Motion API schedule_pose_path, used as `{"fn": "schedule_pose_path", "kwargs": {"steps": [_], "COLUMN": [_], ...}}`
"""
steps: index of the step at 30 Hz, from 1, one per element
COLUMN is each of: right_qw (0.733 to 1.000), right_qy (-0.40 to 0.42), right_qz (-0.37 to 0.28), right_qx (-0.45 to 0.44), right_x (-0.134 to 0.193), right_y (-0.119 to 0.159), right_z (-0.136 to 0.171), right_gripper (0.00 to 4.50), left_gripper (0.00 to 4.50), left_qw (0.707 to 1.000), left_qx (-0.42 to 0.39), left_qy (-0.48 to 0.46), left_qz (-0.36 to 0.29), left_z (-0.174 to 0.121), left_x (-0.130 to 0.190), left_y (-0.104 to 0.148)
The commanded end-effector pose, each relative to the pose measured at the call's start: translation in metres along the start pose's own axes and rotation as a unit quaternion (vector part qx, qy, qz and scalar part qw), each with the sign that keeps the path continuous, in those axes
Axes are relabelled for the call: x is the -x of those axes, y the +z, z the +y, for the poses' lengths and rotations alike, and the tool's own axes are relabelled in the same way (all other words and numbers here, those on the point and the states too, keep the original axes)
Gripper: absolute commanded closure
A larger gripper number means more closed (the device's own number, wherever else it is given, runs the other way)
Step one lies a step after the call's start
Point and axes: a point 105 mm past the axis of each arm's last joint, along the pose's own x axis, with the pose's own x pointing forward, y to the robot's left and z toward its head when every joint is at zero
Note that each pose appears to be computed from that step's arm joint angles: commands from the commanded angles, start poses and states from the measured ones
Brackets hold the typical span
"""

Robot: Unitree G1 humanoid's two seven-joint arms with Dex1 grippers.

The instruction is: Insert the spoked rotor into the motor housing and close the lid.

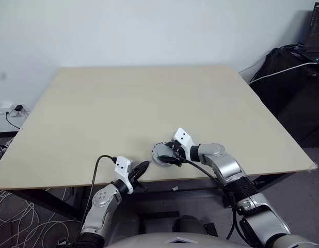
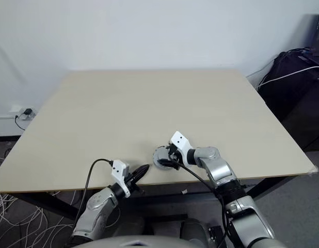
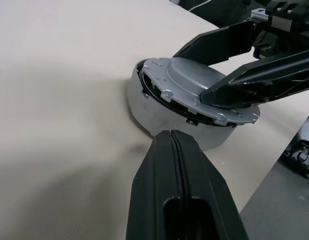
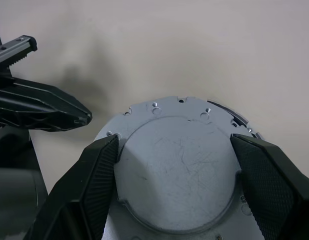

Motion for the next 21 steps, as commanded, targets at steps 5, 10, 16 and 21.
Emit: {"fn": "schedule_pose_path", "kwargs": {"steps": [5, 10, 16, 21], "right_qw": [0.997, 0.997, 0.998, 0.998], "right_qy": [-0.057, -0.059, -0.054, -0.058], "right_qz": [-0.055, -0.048, -0.037, -0.035], "right_qx": [-0.01, -0.019, -0.012, 0.004], "right_x": [0.005, 0.001, -0.002, -0.005], "right_y": [0.015, 0.007, 0.003, 0.007], "right_z": [-0.008, 0.001, 0.007, 0.01], "right_gripper": [1.21, 1.21, 1.21, 1.21], "left_gripper": [4.5, 4.5, 4.5, 4.5], "left_qw": [1.0, 1.0, 1.0, 1.0], "left_qx": [-0.01, -0.012, -0.016, -0.023], "left_qy": [-0.006, -0.009, -0.011, -0.015], "left_qz": [-0.018, -0.018, -0.017, -0.012], "left_z": [-0.001, -0.004, -0.005, -0.005], "left_x": [-0.001, 0.0, 0.0, -0.001], "left_y": [0.009, 0.01, 0.012, 0.012]}}
